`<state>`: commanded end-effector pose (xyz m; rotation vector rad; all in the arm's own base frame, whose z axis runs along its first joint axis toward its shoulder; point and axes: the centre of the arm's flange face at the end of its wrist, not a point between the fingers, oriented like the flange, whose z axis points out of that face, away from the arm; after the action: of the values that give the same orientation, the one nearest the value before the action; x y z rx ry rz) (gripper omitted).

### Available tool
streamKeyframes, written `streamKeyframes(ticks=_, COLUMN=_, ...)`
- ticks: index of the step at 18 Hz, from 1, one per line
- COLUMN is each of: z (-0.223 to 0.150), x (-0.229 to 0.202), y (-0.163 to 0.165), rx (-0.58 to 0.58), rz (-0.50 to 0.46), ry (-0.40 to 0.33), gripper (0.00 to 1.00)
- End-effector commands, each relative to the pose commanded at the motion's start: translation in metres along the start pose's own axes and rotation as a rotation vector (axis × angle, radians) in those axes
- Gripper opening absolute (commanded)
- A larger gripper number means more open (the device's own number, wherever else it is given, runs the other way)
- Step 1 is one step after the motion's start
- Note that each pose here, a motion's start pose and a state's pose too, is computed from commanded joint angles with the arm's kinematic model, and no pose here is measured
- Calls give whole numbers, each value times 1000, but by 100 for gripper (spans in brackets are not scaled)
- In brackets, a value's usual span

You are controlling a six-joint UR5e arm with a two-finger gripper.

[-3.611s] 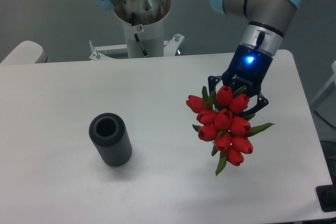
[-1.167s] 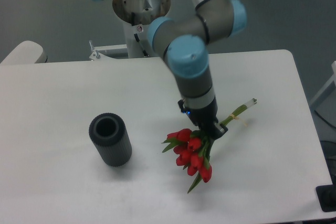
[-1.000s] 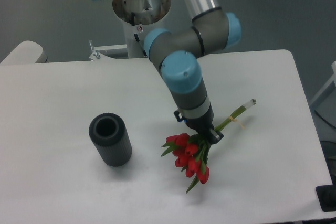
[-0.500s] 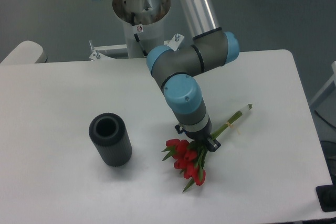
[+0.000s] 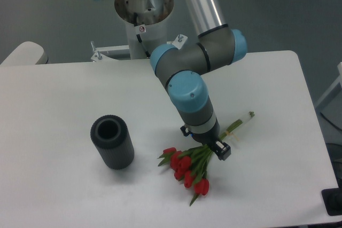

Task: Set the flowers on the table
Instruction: 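Lift the open gripper up and away from the tulip stems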

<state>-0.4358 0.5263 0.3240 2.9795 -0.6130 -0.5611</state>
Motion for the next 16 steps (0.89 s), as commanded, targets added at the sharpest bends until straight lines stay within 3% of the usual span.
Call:
streamKeyframes(ticks=6, z=-49, x=-44, y=18, rx=21, rz=-19, ry=4, gripper=100)
streamKeyframes(ticks=9, z=-67, x=-68, y=37, rx=77, rz=-44, ry=42, gripper=100)
streamKeyframes(ticks=16, z=-76, x=-95, y=101, rx=178, rz=55, ry=80, gripper=100)
